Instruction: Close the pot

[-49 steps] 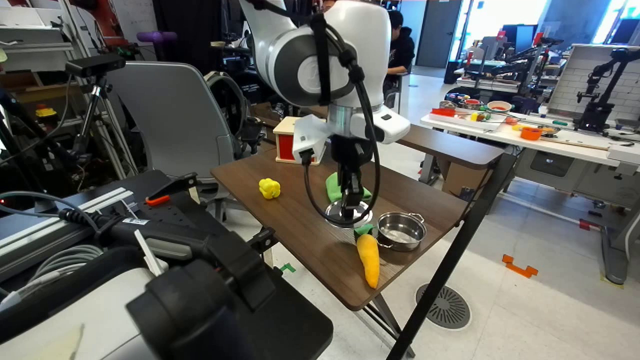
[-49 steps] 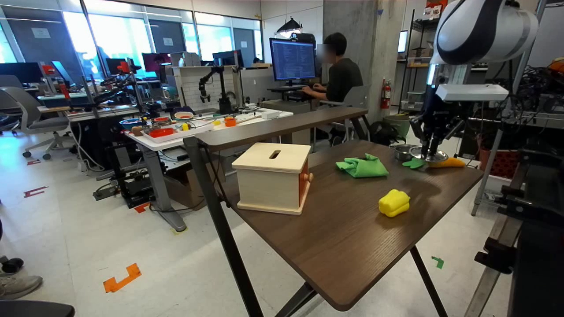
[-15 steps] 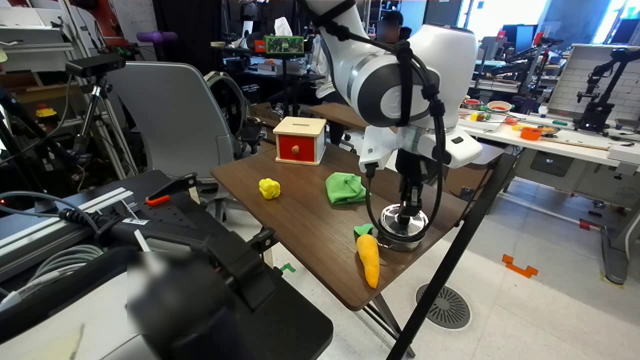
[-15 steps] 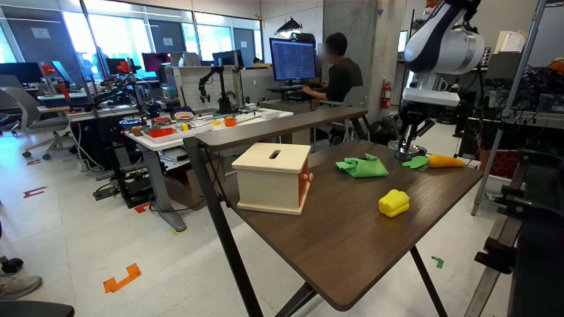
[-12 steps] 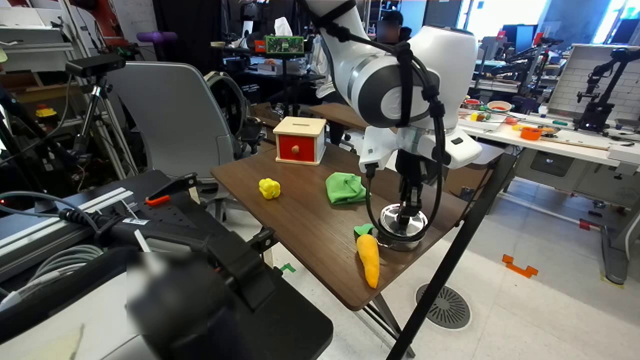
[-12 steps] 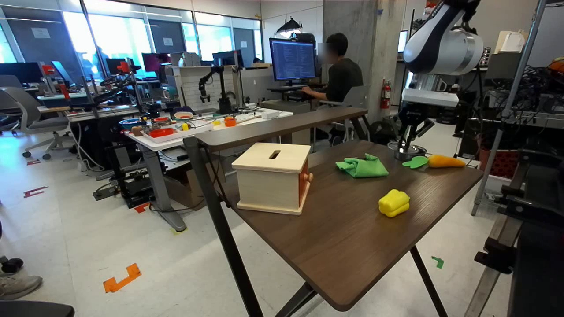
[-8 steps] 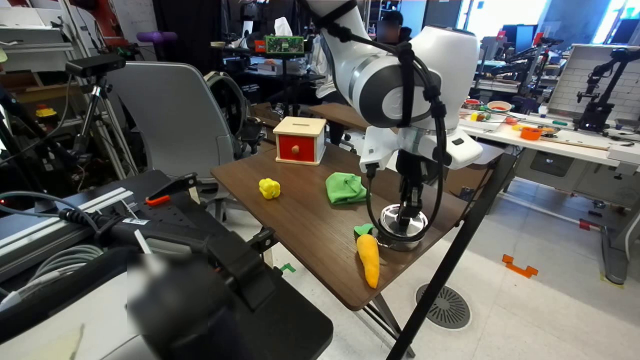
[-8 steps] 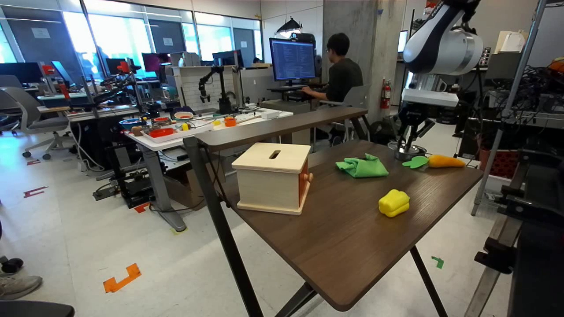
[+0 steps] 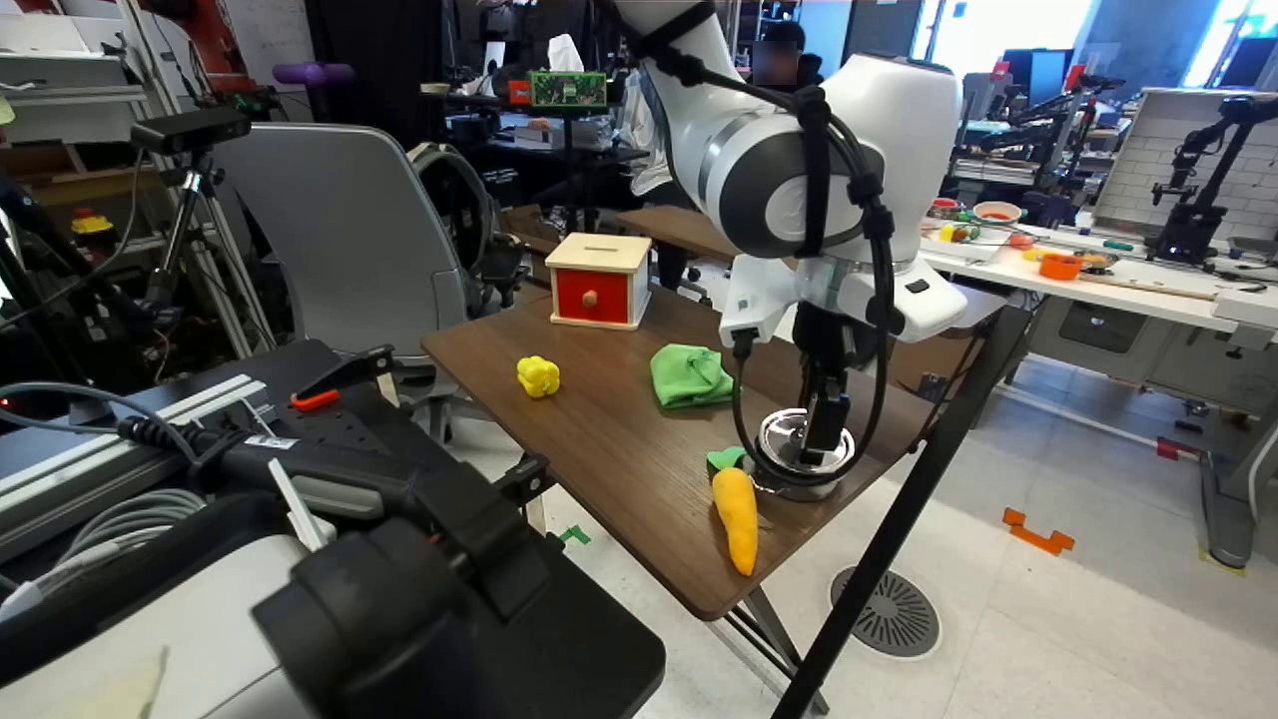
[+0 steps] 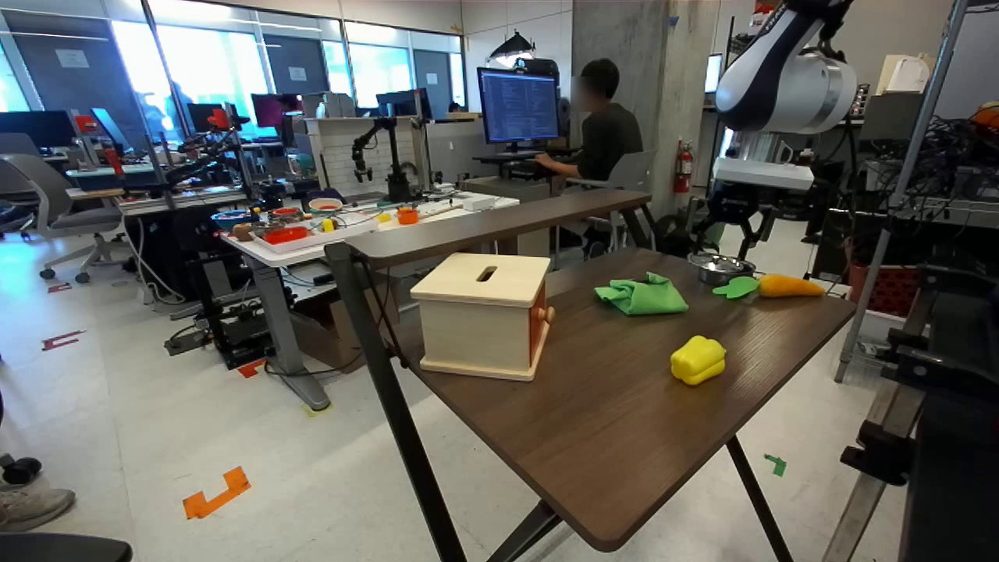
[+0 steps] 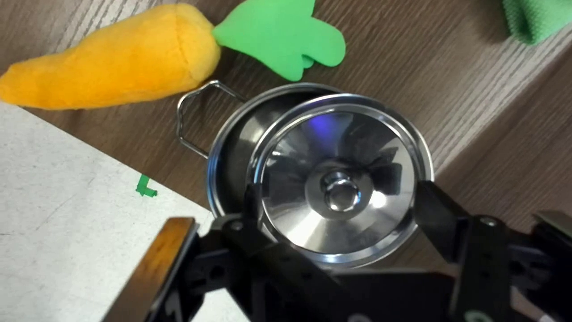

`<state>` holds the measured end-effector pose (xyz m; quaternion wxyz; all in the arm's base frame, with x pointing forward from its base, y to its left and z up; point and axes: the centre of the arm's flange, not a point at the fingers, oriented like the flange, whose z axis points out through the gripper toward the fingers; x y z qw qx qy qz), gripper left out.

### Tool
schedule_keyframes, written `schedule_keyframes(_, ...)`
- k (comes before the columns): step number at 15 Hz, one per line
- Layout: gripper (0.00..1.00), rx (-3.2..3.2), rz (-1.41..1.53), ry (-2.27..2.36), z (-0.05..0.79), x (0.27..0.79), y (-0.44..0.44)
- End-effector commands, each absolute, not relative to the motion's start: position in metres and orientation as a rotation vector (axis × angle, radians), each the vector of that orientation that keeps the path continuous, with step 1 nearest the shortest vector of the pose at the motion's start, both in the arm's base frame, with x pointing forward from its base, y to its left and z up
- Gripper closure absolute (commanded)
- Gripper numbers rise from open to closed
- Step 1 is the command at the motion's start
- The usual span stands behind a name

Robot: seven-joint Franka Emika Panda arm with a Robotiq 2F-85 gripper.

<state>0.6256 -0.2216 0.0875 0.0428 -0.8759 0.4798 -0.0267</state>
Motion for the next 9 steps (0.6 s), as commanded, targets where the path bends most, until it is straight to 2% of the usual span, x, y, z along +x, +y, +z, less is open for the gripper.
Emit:
schedule_keyframes(1, 0.0, -2.639, -0.084, 1.476, 0.104, 0.622, -0.224)
schedule_keyframes(7, 0.0, -2.489, -0.216, 1.348, 0.173, 0.6, -0.198)
schedule_keyframes(8, 0.0, -2.557, -0.192, 1.43, 0.14, 0.631, -0.212)
schedule_keyframes(9, 0.0, -2.536, -0.205, 1.394, 0.153, 0.629, -0.205)
